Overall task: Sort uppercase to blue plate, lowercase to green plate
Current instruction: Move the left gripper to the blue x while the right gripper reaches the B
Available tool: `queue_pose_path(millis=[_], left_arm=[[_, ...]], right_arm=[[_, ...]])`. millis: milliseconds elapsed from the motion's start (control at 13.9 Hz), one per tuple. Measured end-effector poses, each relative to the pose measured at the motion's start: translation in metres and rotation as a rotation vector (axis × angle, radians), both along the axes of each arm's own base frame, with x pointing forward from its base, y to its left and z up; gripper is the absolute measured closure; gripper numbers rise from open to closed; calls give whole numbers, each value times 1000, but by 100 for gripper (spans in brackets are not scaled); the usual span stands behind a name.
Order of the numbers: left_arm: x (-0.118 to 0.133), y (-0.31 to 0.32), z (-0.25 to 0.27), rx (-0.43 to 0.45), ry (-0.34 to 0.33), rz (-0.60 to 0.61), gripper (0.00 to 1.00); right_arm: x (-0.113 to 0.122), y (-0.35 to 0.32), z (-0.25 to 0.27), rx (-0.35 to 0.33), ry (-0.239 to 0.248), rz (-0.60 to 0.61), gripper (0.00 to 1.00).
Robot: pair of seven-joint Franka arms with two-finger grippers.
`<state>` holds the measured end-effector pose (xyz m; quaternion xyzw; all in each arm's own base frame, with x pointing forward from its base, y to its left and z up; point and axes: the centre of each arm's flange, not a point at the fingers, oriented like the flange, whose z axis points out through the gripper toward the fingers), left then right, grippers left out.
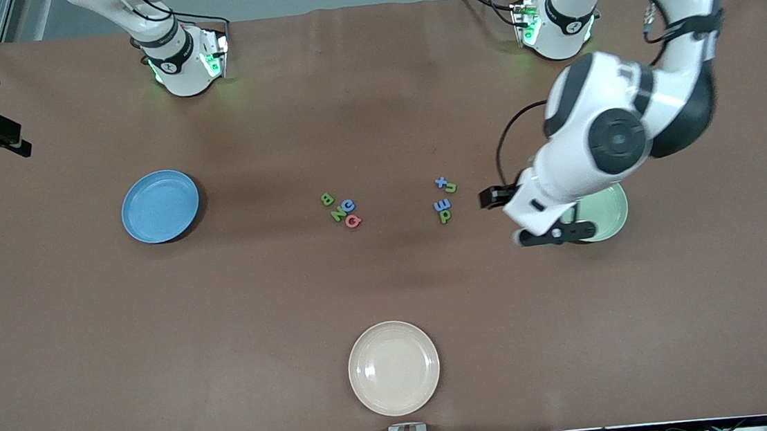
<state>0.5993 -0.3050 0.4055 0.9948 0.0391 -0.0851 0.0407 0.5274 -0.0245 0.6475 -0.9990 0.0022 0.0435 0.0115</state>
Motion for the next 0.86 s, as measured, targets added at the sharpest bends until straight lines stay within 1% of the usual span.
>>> queue_pose_path(millis=[72,216,288,432,648,720,864], left_arm=[[-5,-19,-19,9,-8,20,0],[-18,-47,-50,40,-22,26,0],[-26,-56,-63,52,-19,24,0],[-43,-69,-80,77,2,56,0],[-67,-88,-108,148,37,203,0],[-73,-93,-118,180,38,260,0],[-84,-101,-135,215,36,363,0]], right_arm=[[7,-1,-9,-2,8,-1,0],[24,-3,-24,-5,-13,-4,0],[32,-3,-35,-5,-9,-5,0],[46,-4,-62,-5,35,-5,0],[59,4,-94,0,91,8,0],[59,11,-99,17,109,15,0],[57,27,-109,80,134,27,0]])
